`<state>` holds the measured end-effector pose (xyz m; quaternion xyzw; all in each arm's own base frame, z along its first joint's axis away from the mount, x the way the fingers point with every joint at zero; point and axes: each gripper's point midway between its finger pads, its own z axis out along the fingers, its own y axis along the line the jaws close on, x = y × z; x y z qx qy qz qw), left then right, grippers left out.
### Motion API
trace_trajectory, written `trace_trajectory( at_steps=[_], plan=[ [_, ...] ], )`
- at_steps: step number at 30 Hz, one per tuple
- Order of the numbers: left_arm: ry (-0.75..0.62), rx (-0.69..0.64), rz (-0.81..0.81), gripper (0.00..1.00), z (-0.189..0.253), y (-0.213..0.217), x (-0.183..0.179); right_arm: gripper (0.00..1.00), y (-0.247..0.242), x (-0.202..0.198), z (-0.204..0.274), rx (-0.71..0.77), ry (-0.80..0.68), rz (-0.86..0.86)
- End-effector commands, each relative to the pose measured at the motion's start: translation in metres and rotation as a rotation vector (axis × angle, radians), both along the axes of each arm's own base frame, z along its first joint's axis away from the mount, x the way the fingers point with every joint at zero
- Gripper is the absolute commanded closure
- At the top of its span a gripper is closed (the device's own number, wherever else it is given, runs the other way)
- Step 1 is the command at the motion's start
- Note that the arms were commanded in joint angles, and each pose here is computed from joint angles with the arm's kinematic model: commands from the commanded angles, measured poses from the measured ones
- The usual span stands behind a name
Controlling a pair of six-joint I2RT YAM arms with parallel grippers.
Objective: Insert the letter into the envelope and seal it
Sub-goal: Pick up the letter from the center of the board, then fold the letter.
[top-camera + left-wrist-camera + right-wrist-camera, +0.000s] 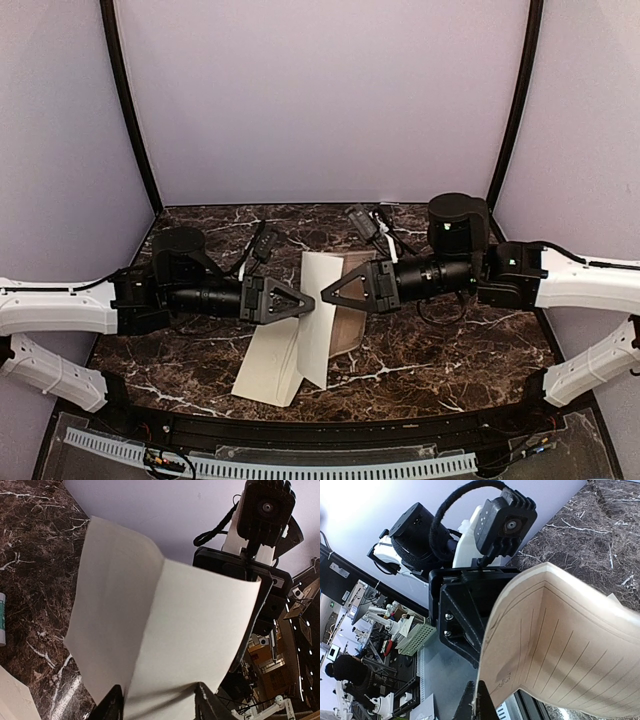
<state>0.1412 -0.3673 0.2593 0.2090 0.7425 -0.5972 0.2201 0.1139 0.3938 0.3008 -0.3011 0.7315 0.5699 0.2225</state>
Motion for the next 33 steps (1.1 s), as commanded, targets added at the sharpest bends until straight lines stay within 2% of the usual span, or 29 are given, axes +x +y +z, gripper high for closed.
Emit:
trace_trajectory(
  at_steps=[1, 11, 16, 22, 26, 28, 33],
  plan=[
    [-0.013, -0.053, -0.020, 0.58, 0.010, -0.001, -0.004, 1.00, 0.001, 0.002, 0.009, 0.031, -0.043, -0.004],
    [-0.006, -0.083, -0.007, 0.82, 0.014, 0.004, -0.005, 1.00, -0.005, 0.004, 0.003, 0.022, -0.036, -0.037],
    [-0.002, -0.087, 0.003, 0.97, 0.014, 0.006, -0.005, 1.00, -0.011, 0.011, -0.006, -0.015, -0.025, -0.086],
    [-0.004, -0.097, 0.012, 1.00, 0.016, 0.010, -0.006, 0.98, -0.021, 0.025, -0.019, -0.063, -0.009, -0.191],
    [-0.017, -0.097, 0.019, 1.00, 0.017, 0.013, -0.007, 0.56, -0.034, 0.033, -0.016, -0.079, -0.020, -0.258],
    [-0.026, -0.089, 0.015, 1.00, 0.017, 0.015, -0.008, 0.38, -0.043, 0.037, -0.012, -0.076, -0.033, -0.291],
    [-0.045, -0.081, -0.018, 1.00, 0.019, 0.019, -0.016, 0.11, -0.070, 0.045, -0.009, -0.113, -0.062, -0.381]
  ],
)
